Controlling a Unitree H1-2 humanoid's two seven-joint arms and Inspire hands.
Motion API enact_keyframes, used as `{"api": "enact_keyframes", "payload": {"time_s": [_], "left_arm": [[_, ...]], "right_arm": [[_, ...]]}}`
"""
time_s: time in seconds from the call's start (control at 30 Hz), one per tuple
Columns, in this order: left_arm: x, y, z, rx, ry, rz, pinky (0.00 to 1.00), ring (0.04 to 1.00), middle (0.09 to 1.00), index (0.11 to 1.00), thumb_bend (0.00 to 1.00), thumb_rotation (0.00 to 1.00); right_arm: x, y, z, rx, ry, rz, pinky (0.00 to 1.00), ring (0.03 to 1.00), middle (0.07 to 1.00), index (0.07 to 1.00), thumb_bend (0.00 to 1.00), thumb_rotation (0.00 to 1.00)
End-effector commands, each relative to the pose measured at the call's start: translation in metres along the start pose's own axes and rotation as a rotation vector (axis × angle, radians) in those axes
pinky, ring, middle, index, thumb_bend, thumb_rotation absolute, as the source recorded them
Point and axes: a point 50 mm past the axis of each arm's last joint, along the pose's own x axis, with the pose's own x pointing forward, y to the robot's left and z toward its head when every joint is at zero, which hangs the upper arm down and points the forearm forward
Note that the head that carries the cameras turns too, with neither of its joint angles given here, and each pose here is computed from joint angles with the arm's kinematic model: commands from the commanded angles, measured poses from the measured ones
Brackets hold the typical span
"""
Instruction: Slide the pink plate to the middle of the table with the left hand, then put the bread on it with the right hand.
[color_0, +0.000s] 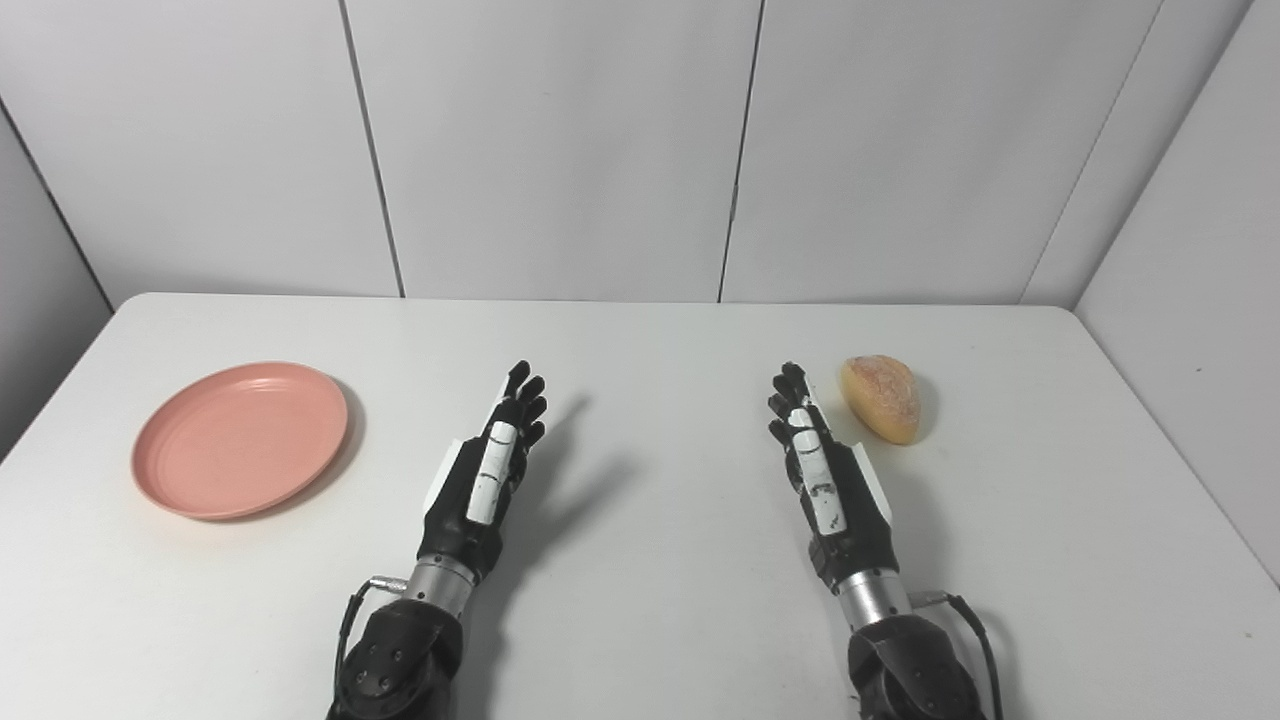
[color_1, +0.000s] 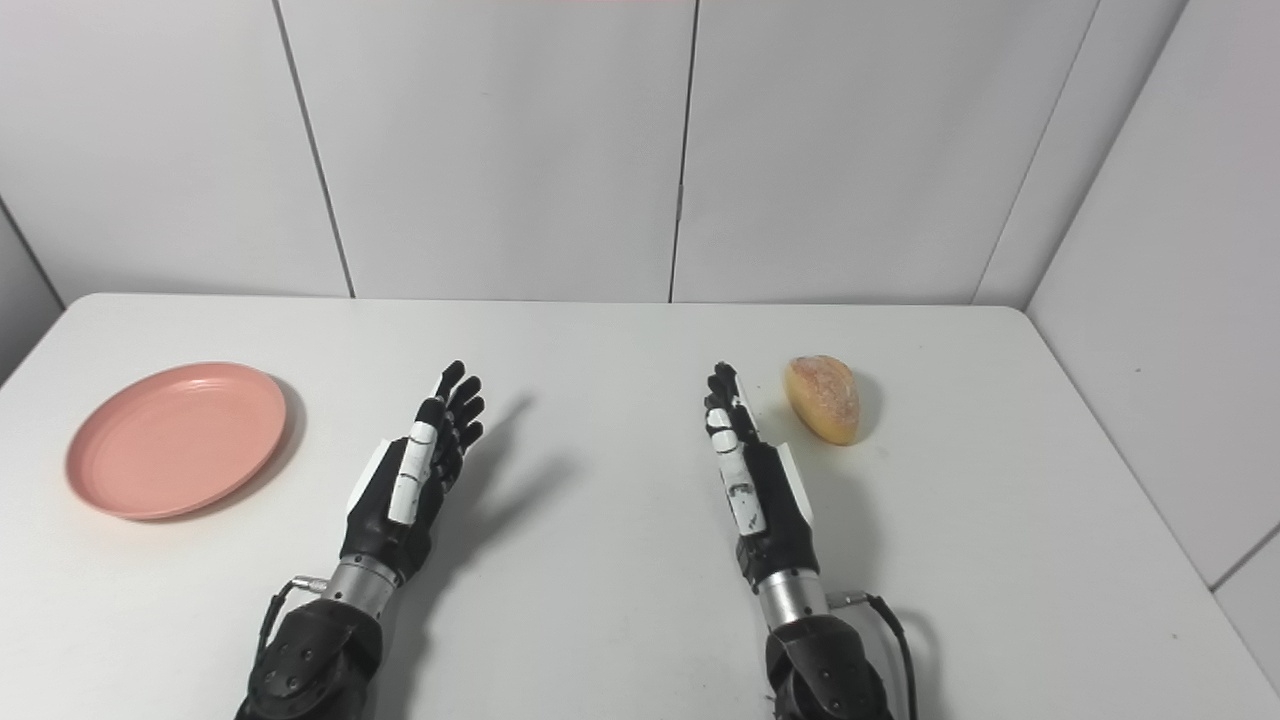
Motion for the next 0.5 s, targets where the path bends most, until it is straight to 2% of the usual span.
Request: {"api": "enact_keyframes", "payload": {"time_s": [0.0,0.23,0.47], "left_arm": [[-0.004,0.001,-0.006,-0.013,-0.005,0.006,1.00,1.000,1.000,1.000,0.72,1.00],[-0.004,-0.004,-0.007,-0.009,-0.005,0.015,1.00,1.000,1.000,1.000,0.71,1.00],[0.004,-0.026,-0.016,-0.006,-0.017,0.053,1.00,1.000,1.000,1.000,0.72,1.00]], "right_arm": [[0.013,0.002,0.019,-0.006,-0.061,0.024,1.00,1.000,1.000,1.000,0.61,1.00],[0.011,-0.004,0.018,-0.015,-0.054,0.037,1.00,1.000,1.000,1.000,0.59,1.00],[0.000,-0.032,0.013,-0.026,-0.056,0.026,1.00,1.000,1.000,1.000,0.56,1.00]]}}
